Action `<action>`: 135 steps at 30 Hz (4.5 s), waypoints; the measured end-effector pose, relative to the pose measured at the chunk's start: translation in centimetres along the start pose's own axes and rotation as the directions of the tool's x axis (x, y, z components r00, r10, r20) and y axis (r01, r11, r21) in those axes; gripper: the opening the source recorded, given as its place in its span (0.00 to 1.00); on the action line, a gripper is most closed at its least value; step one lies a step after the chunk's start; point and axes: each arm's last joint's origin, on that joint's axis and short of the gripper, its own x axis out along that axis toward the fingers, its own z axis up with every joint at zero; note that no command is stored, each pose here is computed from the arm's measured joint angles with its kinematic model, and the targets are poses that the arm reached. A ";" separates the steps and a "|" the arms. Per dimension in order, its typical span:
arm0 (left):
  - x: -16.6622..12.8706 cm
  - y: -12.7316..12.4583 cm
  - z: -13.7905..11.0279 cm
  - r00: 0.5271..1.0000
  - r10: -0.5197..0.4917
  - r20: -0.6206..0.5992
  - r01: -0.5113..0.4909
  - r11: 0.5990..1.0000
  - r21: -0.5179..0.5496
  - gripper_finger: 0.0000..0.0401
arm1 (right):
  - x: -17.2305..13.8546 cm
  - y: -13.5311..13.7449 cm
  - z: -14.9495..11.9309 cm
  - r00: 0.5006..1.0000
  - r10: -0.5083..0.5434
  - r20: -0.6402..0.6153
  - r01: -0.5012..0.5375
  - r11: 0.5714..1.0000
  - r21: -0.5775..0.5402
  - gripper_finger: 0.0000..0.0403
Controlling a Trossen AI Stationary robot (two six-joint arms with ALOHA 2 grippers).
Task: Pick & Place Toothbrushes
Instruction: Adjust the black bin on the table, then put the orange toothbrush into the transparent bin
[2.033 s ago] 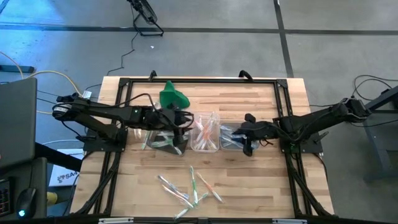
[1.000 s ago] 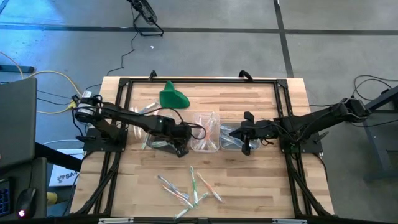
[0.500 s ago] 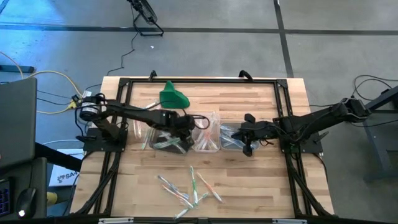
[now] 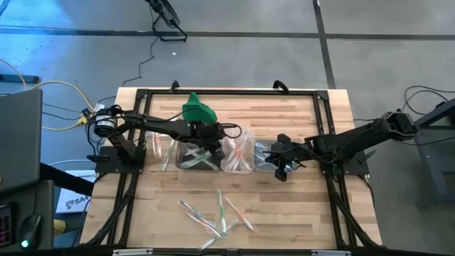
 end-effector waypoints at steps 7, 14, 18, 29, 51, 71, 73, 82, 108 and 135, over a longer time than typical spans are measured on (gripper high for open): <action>0.1 0.7 0.6 1.000 0.006 0.028 -0.006 1.000 -0.004 0.00 | 0.2 -0.1 0.0 0.999 -0.043 0.006 0.043 0.999 -0.009 0.01; 0.0 0.7 0.6 1.000 0.006 0.031 -0.006 1.000 0.007 0.00 | 0.2 -0.2 0.0 0.996 -0.082 0.022 0.083 0.996 -0.019 0.01; -1.1 0.6 0.9 0.998 -0.021 0.056 0.020 1.000 0.023 0.00 | 0.1 -0.2 0.1 0.996 -0.080 0.028 0.081 0.997 -0.017 0.01; -6.5 -0.4 0.1 0.996 -0.076 0.050 0.073 0.996 0.060 0.00 | 0.0 0.0 0.5 0.997 -0.037 0.066 0.037 0.999 -0.008 0.01; -14.5 2.0 -6.5 0.836 0.529 -0.146 -0.548 0.786 -0.286 0.00 | -0.1 0.1 0.9 0.994 -0.027 0.103 0.028 1.000 -0.008 0.01; -12.4 10.3 -8.6 0.647 0.520 -0.557 -0.755 0.537 -0.376 0.00 | -0.1 0.1 0.8 0.994 -0.033 0.101 0.041 0.996 -0.082 0.01; -12.3 11.1 -8.7 0.643 0.491 -0.588 -0.756 0.530 -0.384 0.00 | -0.1 0.1 0.8 0.994 -0.033 0.100 0.041 0.996 -0.081 0.01; -11.2 14.7 -8.5 0.728 0.376 -0.574 -0.667 0.584 -0.463 0.00 | -0.1 0.1 0.8 0.994 -0.032 0.101 0.040 0.996 -0.079 0.01; -10.6 20.6 -9.9 0.783 0.368 -0.501 -0.622 0.464 -0.631 0.05 | -0.1 0.1 0.8 0.994 -0.032 0.101 0.040 0.996 -0.082 0.01; -7.8 20.5 -13.5 0.789 0.335 -0.516 -0.615 0.449 -0.649 0.36 | 0.0 0.1 0.8 0.994 -0.033 0.100 0.041 0.996 -0.083 0.01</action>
